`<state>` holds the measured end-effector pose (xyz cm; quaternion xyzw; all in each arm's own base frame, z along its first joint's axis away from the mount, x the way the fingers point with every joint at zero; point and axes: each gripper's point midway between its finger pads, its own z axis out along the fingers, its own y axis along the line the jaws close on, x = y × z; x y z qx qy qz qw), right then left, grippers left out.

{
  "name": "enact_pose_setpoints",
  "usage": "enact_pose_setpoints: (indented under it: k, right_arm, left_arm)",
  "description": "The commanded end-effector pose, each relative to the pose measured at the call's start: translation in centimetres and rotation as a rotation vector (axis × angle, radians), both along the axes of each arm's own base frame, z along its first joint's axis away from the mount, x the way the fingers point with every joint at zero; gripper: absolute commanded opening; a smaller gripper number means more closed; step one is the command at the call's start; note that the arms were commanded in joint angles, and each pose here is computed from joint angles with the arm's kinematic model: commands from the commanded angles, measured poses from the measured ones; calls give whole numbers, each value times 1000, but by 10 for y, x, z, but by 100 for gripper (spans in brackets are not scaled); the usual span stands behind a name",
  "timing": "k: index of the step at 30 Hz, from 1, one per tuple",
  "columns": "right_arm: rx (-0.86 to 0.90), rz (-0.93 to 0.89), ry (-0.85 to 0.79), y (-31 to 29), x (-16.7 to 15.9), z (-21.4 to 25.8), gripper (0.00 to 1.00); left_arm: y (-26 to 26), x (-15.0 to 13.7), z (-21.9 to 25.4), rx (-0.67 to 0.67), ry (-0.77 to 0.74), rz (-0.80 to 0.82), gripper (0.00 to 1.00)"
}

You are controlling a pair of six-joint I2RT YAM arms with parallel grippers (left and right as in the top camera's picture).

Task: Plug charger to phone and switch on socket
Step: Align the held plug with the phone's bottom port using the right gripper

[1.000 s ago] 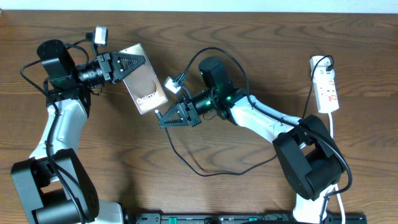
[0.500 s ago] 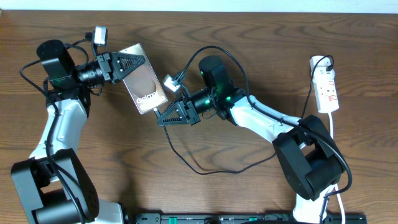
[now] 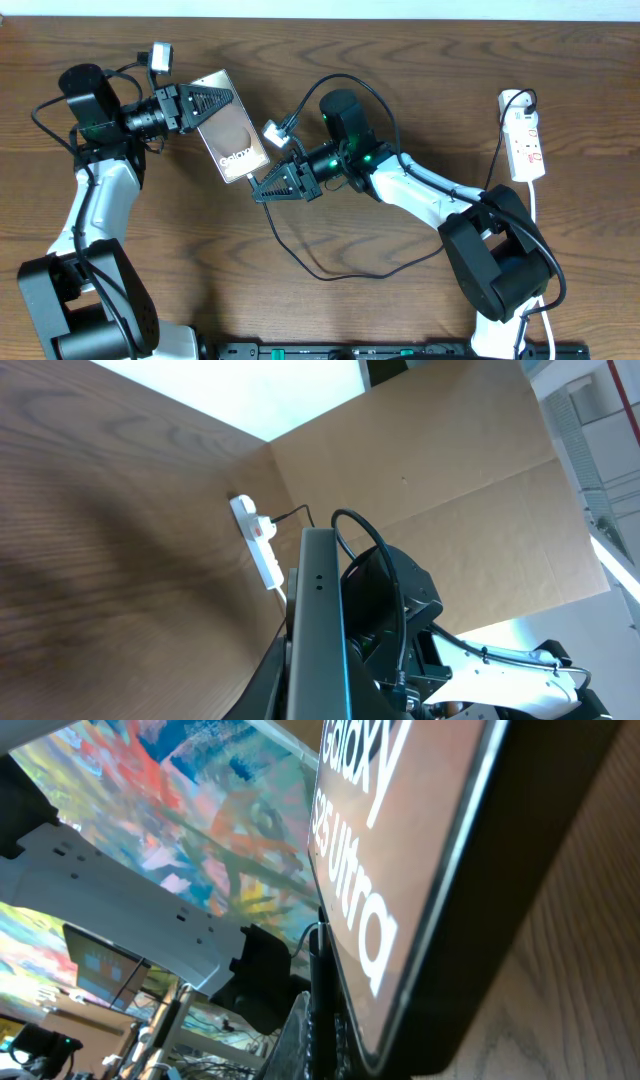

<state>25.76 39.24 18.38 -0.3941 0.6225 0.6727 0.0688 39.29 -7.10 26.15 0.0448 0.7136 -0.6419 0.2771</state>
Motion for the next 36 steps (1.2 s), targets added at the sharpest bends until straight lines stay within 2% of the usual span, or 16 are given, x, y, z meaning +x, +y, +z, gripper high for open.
enact_pose_setpoints:
  k: [1, 36]
  right_arm:
    - [-2, -10, -6, 2, 2, 0, 1]
    - [6, -7, -26, 2, 2, -1, 1]
  left_arm:
    - [-2, -4, 2, -7, -4, -29, 8]
    - [0, 3, 0, -10, 38, 17, 8]
